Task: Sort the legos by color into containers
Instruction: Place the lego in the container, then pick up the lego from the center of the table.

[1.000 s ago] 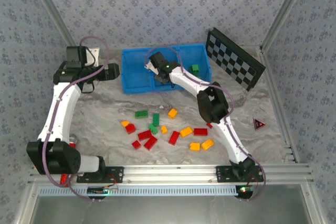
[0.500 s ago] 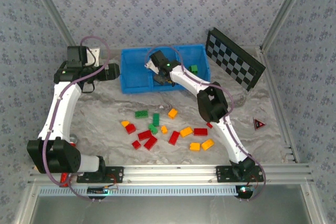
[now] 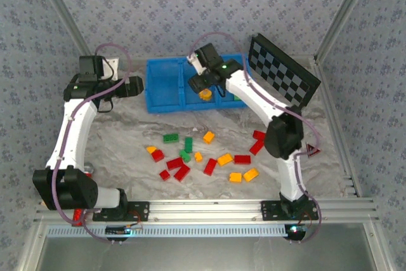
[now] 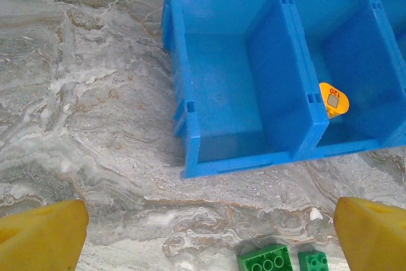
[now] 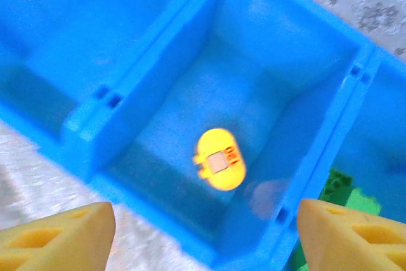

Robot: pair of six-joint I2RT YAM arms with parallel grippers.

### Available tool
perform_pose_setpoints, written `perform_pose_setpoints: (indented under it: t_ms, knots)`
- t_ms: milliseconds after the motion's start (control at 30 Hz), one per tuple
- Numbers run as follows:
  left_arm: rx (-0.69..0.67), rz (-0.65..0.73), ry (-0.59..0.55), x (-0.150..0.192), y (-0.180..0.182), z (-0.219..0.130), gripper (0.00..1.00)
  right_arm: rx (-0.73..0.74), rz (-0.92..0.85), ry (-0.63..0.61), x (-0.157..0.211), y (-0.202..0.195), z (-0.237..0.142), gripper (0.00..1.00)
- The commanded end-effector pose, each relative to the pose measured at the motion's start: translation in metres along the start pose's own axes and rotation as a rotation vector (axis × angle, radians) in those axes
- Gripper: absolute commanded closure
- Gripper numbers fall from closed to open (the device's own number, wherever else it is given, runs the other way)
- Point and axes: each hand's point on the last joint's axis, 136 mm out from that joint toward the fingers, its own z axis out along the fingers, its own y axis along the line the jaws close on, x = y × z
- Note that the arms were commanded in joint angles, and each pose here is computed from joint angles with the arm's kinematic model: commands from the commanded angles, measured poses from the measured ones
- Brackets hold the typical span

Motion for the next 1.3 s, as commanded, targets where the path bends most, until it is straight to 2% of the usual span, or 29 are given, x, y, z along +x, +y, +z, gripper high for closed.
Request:
perform_pose_setpoints:
  t_ms: [0,67,200,300,433,667,1000,1267]
  knots:
    - [0.043,-0.001,-0.032,-0.010,-0.008,-0.008,0.01,-0.193,0.273,0.134,0.050,0.029,0.003,0.22]
    - [0.042,-0.002,-0.032,-0.009,-0.008,-0.008,0.01,-0.239,0.372,0.143,0.064,0.040,-0.001,0.21]
    - [0.046,-0.003,-0.030,-0.008,-0.008,-0.008,0.01,-0.248,0.461,0.209,0.101,0.056,0.002,0.18]
    - [0.051,-0.006,-0.029,-0.008,-0.008,-0.008,0.01,-0.284,0.490,0.234,0.121,0.071,0.009,0.11]
    - [0.050,-0.011,-0.032,-0.007,-0.008,-0.010,0.01,-0.279,0.460,0.294,0.146,0.083,0.021,0.09]
    - [0.045,-0.009,-0.035,-0.007,-0.007,-0.011,0.01,-0.245,0.346,0.386,0.175,0.096,0.031,0.10]
    - [0.052,-0.010,-0.036,-0.008,-0.009,-0.012,0.01,-0.202,0.290,0.477,0.209,0.101,0.034,0.11]
    - [0.050,-0.009,-0.036,-0.008,-0.008,-0.012,0.01,-0.194,0.232,0.530,0.226,0.108,0.038,0.22]
